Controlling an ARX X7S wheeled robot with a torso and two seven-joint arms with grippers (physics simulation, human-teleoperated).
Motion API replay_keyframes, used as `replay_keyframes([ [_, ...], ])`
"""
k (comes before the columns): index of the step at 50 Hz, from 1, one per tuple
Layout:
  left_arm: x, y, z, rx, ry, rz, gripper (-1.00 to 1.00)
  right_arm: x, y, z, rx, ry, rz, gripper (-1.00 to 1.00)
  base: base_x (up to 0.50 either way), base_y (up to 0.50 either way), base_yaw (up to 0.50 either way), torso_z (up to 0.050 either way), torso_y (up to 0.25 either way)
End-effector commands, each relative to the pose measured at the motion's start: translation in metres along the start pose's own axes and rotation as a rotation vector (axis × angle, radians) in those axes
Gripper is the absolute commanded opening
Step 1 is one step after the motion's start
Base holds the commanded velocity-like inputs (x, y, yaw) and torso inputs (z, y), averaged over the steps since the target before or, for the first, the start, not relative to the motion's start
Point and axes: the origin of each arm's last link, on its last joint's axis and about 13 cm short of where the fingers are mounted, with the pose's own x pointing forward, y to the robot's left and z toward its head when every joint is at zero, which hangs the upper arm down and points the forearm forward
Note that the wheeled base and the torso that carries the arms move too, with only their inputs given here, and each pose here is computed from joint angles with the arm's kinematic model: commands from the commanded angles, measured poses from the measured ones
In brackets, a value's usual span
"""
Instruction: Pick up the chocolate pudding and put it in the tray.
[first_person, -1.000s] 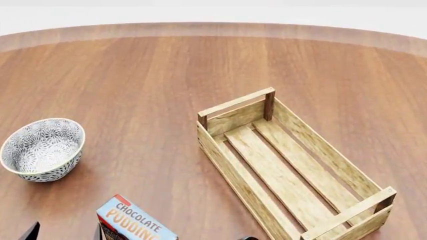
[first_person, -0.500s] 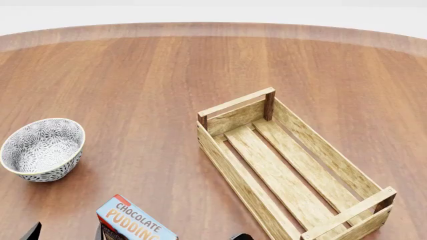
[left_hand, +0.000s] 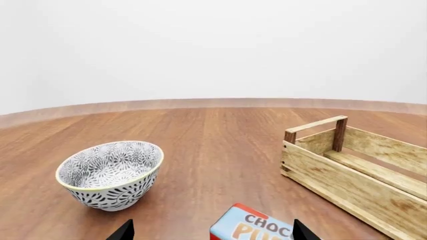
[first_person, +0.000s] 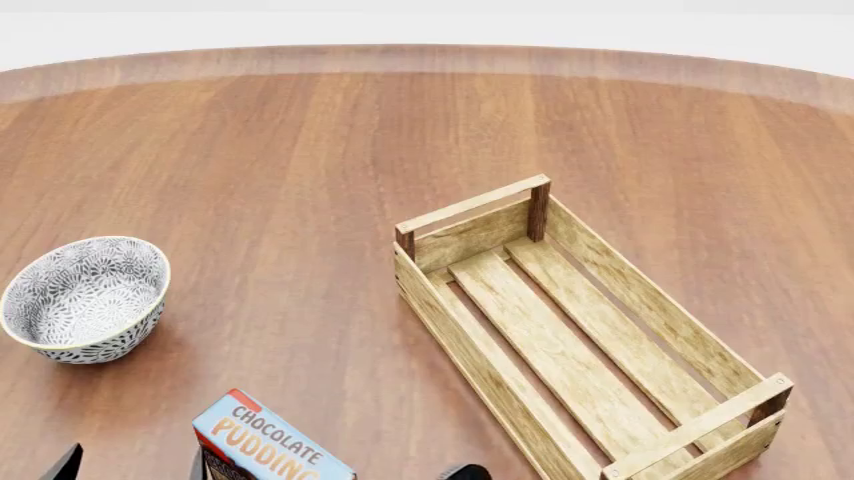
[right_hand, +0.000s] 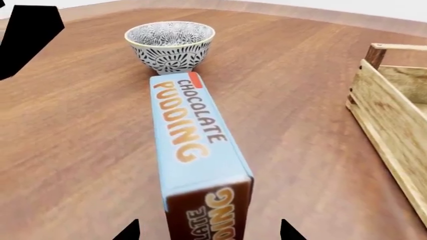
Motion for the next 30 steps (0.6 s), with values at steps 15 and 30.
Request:
replay_keyframes([
  [15,-0.001,-0.002,-0.001,0.003,0.001,-0.006,1.0,0.01,-0.003,0.0,0.003,0.016,-0.003,1.0,0.0,0.0,0.0,0.0,0.0],
  [30,-0.001,-0.002,-0.001,0.002,0.001,-0.007,1.0,0.014,-0.002,0.001,0.004,0.023,0.002,1.0,0.0,0.0,0.0,0.0,0.0],
])
